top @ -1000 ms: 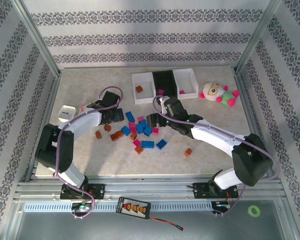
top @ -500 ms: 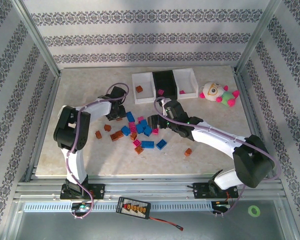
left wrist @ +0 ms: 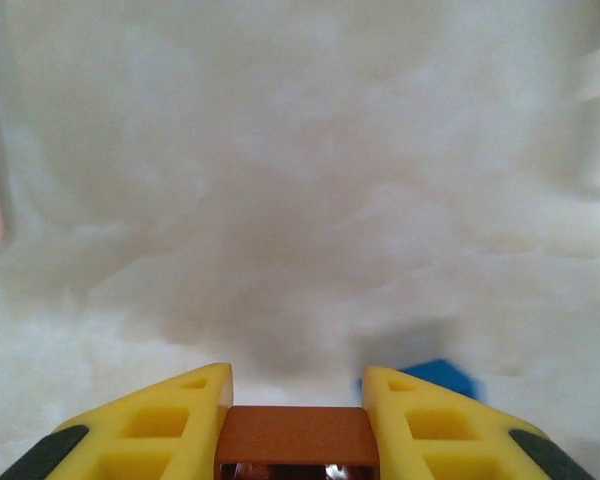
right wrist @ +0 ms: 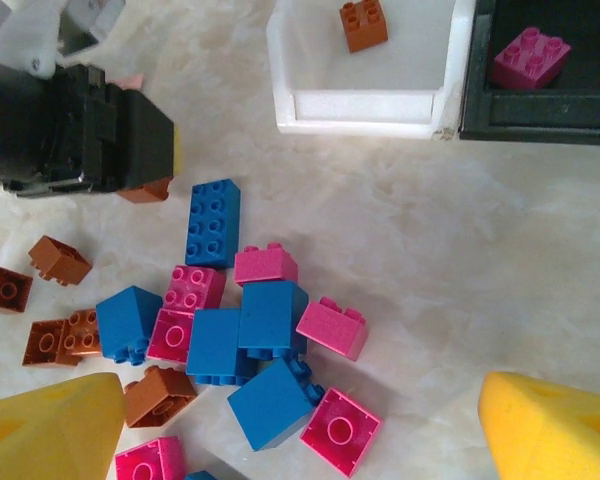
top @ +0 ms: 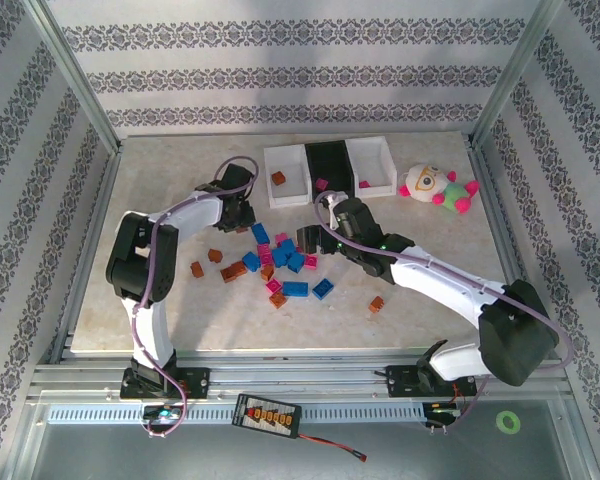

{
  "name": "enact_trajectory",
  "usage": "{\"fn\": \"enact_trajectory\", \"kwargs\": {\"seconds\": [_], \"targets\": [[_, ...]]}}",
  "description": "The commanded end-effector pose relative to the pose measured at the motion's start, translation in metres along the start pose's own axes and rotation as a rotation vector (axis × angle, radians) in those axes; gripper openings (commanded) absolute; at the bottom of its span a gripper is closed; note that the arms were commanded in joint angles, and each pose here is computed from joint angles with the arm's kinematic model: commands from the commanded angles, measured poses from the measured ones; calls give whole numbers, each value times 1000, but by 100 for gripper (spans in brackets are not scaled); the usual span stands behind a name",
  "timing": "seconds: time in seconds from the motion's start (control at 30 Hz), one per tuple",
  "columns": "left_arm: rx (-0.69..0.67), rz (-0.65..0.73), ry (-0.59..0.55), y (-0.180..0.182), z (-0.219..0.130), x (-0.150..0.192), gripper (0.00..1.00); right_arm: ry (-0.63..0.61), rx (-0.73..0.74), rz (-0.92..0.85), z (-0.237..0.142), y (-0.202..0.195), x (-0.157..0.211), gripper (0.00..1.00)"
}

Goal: Sort the legos into containers by color

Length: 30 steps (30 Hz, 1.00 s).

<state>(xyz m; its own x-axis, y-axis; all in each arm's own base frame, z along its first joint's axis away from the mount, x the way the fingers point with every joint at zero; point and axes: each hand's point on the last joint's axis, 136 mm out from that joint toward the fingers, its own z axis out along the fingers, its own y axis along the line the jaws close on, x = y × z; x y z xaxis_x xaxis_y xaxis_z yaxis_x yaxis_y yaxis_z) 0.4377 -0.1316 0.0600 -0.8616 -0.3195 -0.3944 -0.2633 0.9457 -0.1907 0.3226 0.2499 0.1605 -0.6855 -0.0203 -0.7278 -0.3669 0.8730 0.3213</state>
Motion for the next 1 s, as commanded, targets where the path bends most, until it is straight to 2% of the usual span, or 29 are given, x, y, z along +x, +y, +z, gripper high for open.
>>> {"fn": "enact_trajectory", "kwargs": {"seconds": [0.0,0.17,0.5,0.83,0.97], "targets": [[120,58,-126,-44,-49,-36,23,-58,10,-13,-10,2,-14,91],[198,109,-220,-82,-61,-77,25,-86,51,5,-13,-7,-14,92],[196,188,-232,-132,-34,-131,24,-126,96,39,-23,-23,-13,92],[188,215,-189,-148,14,-136,25,-165,178,84,-44,-47,-6,92],[205,223,-201,-156,11,-136,37,-182,222,116,-56,-61,-5,92]]}}
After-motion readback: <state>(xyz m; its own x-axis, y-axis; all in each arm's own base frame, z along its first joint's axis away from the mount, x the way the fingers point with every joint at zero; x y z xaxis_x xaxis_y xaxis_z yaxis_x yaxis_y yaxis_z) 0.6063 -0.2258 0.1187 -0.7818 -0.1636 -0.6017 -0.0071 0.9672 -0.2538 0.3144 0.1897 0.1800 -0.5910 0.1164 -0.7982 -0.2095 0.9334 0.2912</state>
